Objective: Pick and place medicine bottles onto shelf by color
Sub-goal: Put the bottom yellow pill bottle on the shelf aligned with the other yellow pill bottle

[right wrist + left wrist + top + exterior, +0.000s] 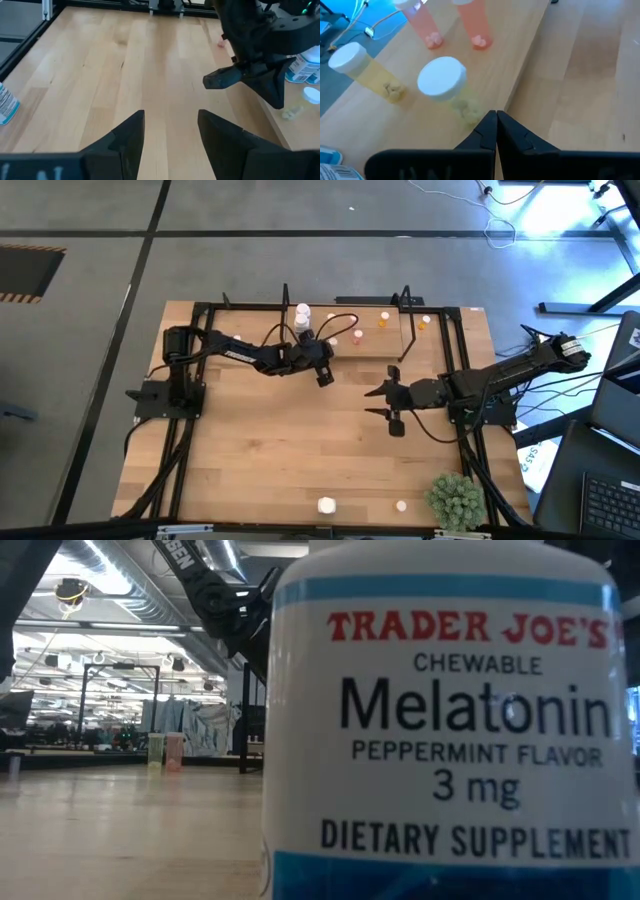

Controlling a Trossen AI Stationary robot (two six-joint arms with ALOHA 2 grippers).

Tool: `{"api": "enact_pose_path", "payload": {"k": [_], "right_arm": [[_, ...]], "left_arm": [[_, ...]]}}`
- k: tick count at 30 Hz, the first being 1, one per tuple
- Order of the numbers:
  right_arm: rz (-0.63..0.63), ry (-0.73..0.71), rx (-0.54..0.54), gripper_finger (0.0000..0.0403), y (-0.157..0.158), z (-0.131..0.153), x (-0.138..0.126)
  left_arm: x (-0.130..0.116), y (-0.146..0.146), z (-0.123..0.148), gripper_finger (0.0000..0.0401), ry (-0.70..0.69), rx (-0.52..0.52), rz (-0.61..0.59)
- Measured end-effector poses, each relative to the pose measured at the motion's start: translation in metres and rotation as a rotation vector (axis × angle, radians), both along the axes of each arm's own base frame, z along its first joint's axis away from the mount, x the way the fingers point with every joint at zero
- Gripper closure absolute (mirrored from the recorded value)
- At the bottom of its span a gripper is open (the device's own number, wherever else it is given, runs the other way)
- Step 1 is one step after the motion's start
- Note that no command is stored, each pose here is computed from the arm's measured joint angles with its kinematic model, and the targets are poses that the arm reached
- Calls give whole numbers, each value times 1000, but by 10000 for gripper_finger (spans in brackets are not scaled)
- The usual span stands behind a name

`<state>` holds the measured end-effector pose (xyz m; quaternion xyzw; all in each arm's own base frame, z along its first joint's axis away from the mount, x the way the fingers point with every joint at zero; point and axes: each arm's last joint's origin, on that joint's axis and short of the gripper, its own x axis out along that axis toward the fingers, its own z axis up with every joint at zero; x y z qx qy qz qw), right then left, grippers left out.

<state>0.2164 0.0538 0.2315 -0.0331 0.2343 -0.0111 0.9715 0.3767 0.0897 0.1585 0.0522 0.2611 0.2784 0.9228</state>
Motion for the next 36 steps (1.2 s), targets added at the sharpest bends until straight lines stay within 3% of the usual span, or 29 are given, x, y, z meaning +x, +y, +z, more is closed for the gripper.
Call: {"api": "enact_pose_path", "payload": {"k": [8,12,18,31,36], "right_arm": [[0,0,0,215,0,0,0],[0,0,0,215,0,0,0],[0,-1,0,215,0,0,0],[-2,-6,2,215,0,0,0],[-2,-5,2,215,0,0,0]], "left_arm": [[-1,4,-1,401,-8,-30,-11],[0,3,-14,401,17,-70,-10],[7,0,-29,401,-3,-64,-8],[10,-11,-28,401,-23,-48,-15],[10,-14,-26,401,-33,-14,63]]}}
